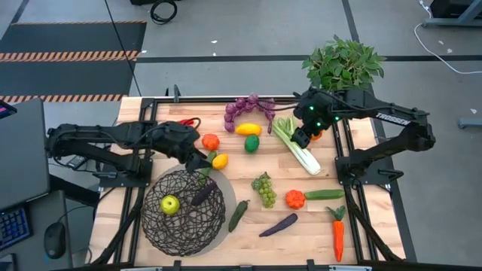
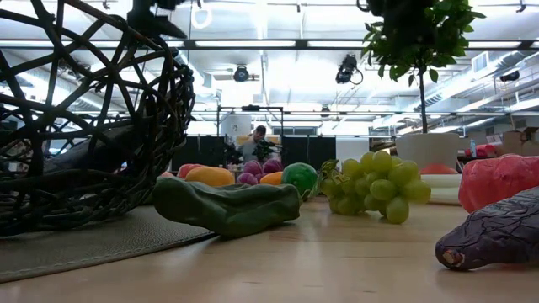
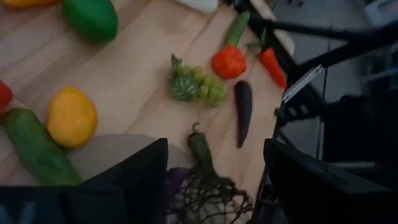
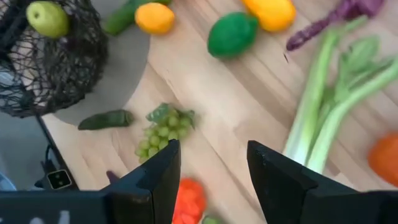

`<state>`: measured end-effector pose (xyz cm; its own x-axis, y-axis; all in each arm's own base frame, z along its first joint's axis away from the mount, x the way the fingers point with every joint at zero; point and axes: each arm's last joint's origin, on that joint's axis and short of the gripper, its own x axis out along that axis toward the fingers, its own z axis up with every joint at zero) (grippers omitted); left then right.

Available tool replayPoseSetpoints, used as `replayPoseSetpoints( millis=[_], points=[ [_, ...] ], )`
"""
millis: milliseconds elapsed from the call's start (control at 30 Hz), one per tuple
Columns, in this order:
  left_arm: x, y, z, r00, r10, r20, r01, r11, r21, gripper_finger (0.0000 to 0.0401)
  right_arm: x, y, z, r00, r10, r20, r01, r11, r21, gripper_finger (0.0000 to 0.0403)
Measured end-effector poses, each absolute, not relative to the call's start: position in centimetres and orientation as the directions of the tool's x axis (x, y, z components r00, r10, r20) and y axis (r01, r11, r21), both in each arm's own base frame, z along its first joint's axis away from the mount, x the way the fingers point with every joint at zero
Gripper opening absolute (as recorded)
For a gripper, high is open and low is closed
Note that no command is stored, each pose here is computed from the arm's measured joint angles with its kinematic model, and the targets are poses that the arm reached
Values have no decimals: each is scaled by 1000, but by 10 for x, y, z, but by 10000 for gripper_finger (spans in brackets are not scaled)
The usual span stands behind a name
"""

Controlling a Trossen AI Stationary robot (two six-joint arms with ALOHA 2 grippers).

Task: Build produce basket
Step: Adjust the black basket

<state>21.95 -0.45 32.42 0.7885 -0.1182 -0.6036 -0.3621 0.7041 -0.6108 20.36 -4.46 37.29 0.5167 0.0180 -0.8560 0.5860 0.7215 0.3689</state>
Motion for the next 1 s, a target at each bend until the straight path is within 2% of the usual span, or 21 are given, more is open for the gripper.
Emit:
replayPoseSetpoints(
  millis=[133,333,500,667,800,900,1000],
  points=[
    [229,-1,309,723,-122,-680,-373,760,-533,270,202,-37,370,528,-22,-849,628,683,373,191],
    [251,-6,297,717,-165,-678,-300,804,-513,270,213,-28,355,547,-30,-836,664,624,412,191],
    [262,-19,284,672,-221,-707,-219,852,-475,270,226,-15,341,550,5,-835,655,618,435,191],
    [267,-28,268,598,-191,-779,-246,881,-405,270,233,-2,333,521,34,-853,646,637,421,191],
    [271,-31,265,619,-125,-776,-267,895,-358,270,235,6,331,516,11,-857,648,649,398,191],
    [278,-28,269,678,-95,-728,-270,890,-368,270,236,10,330,512,-13,-859,648,663,376,190],
    [279,-27,269,686,-84,-723,-288,881,-376,268,235,13,330,511,-26,-859,636,684,357,190]
  ],
)
